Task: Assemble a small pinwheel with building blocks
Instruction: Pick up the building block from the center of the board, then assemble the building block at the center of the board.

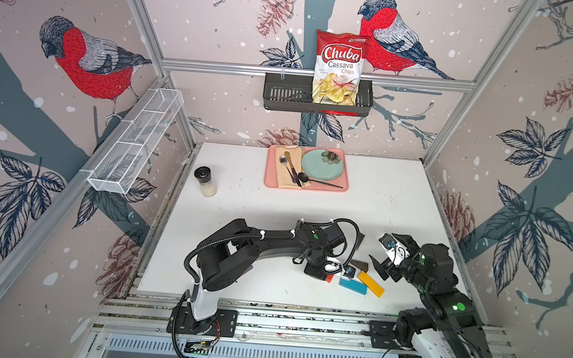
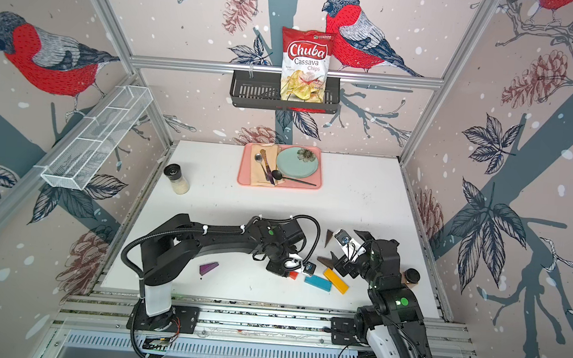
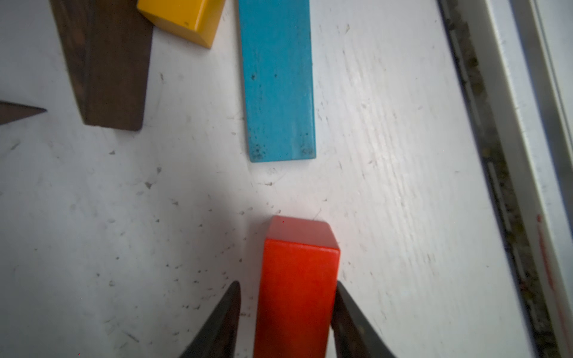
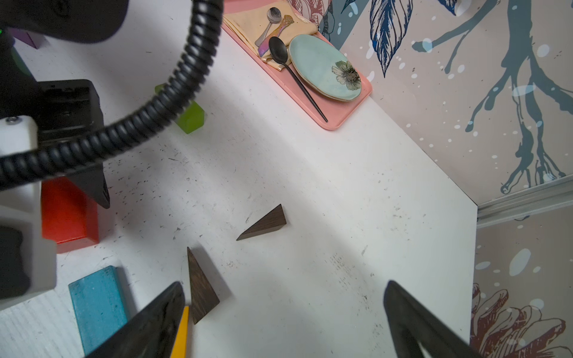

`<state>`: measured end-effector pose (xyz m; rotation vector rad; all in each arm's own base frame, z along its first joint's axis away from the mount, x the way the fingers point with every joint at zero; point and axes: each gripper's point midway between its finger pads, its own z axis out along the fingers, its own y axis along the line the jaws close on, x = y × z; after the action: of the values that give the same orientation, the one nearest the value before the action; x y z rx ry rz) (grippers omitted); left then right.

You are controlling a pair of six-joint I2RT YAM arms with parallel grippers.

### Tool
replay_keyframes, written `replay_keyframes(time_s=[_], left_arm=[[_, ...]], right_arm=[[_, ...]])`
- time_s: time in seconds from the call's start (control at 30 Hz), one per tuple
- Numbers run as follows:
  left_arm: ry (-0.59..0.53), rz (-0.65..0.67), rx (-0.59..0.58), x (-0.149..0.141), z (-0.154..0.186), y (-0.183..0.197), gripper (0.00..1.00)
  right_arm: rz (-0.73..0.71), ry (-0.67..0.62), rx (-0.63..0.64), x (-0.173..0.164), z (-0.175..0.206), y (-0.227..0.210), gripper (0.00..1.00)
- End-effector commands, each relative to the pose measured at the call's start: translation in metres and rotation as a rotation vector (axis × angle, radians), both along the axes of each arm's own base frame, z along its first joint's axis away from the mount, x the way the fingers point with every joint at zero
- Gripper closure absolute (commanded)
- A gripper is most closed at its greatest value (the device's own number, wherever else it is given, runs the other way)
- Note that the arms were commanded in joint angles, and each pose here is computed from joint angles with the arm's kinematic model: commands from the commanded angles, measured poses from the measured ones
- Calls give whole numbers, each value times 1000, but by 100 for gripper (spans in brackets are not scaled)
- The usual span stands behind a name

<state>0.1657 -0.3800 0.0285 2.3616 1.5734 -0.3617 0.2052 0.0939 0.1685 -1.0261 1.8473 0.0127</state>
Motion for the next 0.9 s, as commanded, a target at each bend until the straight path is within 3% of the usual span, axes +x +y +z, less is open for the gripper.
replay_keyframes(time_s=[0.0, 0.1, 0.37, 0.7, 0.87], left_arm=[[2, 16, 18, 3, -2, -2, 68], [11, 41, 25, 4, -1, -1, 79], [31, 232, -43, 48, 26, 11, 84], [-67, 433, -95, 140, 74, 29, 82], [-154, 506, -43, 178, 66, 47, 82]], right_arm=[[4, -9, 4, 2, 5, 2, 1], [5, -20, 3, 4, 7, 2, 0], [-4, -89, 6, 23, 27, 5, 1], [-6, -114, 21, 54, 44, 7, 1], [-10, -116, 16, 69, 50, 4, 0]])
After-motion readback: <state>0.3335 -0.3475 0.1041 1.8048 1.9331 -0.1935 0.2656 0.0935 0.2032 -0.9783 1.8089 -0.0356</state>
